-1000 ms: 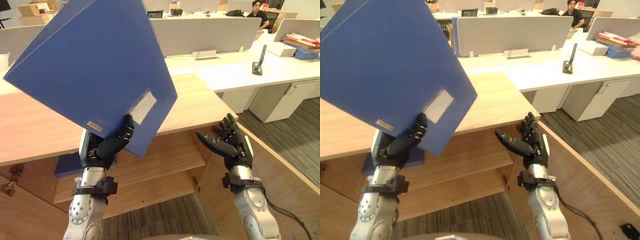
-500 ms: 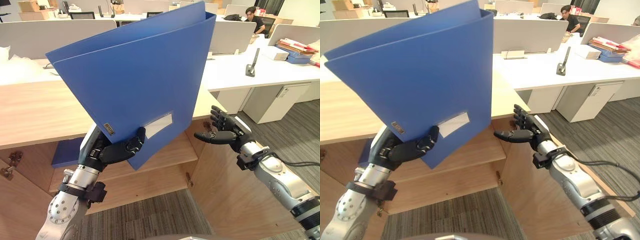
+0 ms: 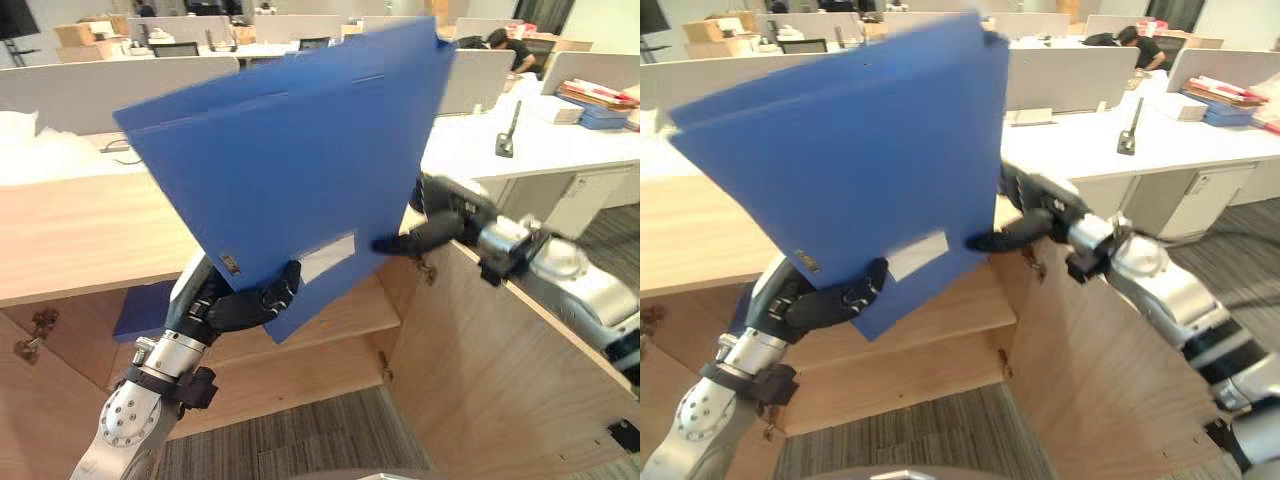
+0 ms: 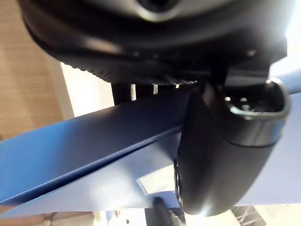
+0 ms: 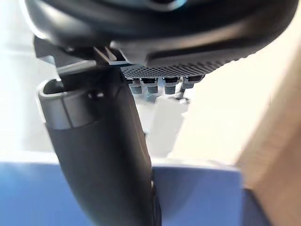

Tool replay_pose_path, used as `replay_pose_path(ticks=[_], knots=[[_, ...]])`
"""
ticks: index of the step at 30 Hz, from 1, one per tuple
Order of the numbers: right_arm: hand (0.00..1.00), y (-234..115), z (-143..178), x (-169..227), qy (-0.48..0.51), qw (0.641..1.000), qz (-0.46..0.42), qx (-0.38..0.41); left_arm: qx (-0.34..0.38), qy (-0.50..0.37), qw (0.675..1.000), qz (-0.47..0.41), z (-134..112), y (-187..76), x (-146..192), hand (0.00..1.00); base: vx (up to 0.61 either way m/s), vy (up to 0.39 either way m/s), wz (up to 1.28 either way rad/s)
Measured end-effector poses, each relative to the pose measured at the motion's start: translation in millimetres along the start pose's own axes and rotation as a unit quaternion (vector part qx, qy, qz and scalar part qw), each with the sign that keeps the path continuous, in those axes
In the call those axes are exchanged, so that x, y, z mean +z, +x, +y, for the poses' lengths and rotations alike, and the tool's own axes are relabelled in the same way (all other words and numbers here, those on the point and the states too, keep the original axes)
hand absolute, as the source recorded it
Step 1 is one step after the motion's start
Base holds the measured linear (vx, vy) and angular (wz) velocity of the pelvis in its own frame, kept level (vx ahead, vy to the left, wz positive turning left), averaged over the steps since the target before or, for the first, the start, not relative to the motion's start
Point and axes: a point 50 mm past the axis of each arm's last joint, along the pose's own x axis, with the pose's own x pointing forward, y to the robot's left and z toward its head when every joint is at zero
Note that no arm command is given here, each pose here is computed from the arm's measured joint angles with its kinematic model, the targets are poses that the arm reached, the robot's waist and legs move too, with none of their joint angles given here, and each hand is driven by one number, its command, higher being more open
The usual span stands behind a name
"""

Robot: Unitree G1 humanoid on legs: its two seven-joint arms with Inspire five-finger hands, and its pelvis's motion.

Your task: Walk over to the cabinet, pick up the folder, carry it to the office cabinet, place the folder inside the office cabinet, then close the office cabinet door

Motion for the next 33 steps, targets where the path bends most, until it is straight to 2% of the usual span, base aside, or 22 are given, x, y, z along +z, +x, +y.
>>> replay_pose_path(ticks=[3, 6, 13, 18, 19, 29, 33], knots=[[1.00, 17, 12, 46, -0.006, 0.992, -0.117, 0.041, -0.009, -0.001, 1.000, -0.011, -1, 3, 1, 0.00, 0.07, 0.003, 0.24], [1.00, 24, 22, 66, 0.003, 0.982, -0.177, 0.063, -0.019, -0.011, 1.000, 0.008, -4, 1, -8, 0.00, 0.04, 0.030, 0.07], [1.00, 34, 22, 61, 0.026, 0.981, -0.183, 0.053, -0.025, -0.039, 0.999, 0.026, -6, 1, -16, 0.00, -0.02, 0.022, -0.01], [1.00, 48, 25, 66, 0.018, 0.982, -0.165, 0.087, -0.023, -0.080, 0.996, 0.040, -7, 1, -23, 0.00, 0.01, 0.000, 0.01], [0.00, 49, 25, 67, 0.010, 0.983, -0.154, 0.101, -0.025, -0.082, 0.995, 0.043, -7, 2, -24, 0.00, 0.04, -0.003, 0.02], [0.00, 36, 18, 42, 0.021, 0.988, -0.032, 0.153, -0.047, -0.073, 0.992, 0.095, -6, -2, -35, 0.00, 0.02, 0.001, 0.02], [0.00, 29, 18, 36, 0.020, 0.984, -0.010, 0.177, -0.047, -0.053, 0.992, 0.106, -4, -3, -39, 0.00, 0.00, 0.000, 0.02]])
